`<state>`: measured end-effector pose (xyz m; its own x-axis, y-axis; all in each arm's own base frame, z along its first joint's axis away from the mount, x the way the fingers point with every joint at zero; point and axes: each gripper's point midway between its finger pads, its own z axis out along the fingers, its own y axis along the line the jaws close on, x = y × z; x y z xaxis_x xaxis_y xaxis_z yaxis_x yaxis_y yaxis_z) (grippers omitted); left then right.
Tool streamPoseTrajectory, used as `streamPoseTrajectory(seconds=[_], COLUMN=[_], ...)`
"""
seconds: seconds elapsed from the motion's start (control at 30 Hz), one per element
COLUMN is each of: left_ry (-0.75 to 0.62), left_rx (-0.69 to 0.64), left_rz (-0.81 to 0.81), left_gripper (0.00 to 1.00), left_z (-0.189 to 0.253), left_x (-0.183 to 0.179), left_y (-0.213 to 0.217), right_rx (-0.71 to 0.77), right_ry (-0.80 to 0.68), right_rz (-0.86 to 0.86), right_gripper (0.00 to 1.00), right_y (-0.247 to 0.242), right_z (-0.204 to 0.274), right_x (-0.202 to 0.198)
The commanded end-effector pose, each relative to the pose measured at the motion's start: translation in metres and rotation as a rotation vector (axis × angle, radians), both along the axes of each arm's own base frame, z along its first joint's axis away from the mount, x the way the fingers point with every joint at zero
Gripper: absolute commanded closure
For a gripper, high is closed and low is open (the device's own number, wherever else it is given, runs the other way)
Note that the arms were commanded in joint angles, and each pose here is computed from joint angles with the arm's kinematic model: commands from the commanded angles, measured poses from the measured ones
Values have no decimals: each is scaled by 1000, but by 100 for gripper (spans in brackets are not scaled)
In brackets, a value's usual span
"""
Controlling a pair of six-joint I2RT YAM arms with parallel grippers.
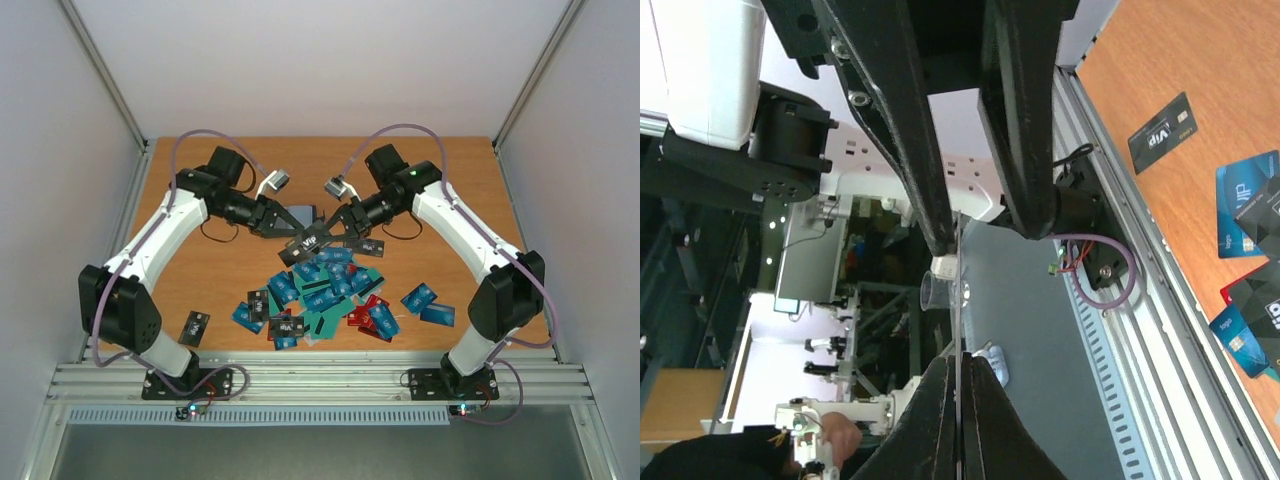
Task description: Put the credit cards into the card holder
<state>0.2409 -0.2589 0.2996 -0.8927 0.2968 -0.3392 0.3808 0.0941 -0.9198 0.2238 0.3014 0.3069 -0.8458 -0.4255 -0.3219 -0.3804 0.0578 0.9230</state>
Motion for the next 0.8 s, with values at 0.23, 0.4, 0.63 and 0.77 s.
streamPoseTrajectory(seconds=[0.23, 0.4, 0.63, 0.77], left_ry=[3, -5, -18, -14], left_rx=[-25, -13, -7, -13], left_rz=[-44, -69, -67, -69], left_gripper=[78, 83, 86, 85], left_z=[11, 10, 11, 13], left_x=[-34, -40, -41, -41], left_y=[-1, -5, -4, -4], right_rx=[45, 46, 50, 47], right_ry=[-12, -10, -2, 0], right_rz=[14, 24, 33, 44], right_gripper=[99, 99, 99, 99], right_y=[-4, -3, -4, -2], right_z=[15, 14, 15, 14], right_x=[-13, -17, -23, -28])
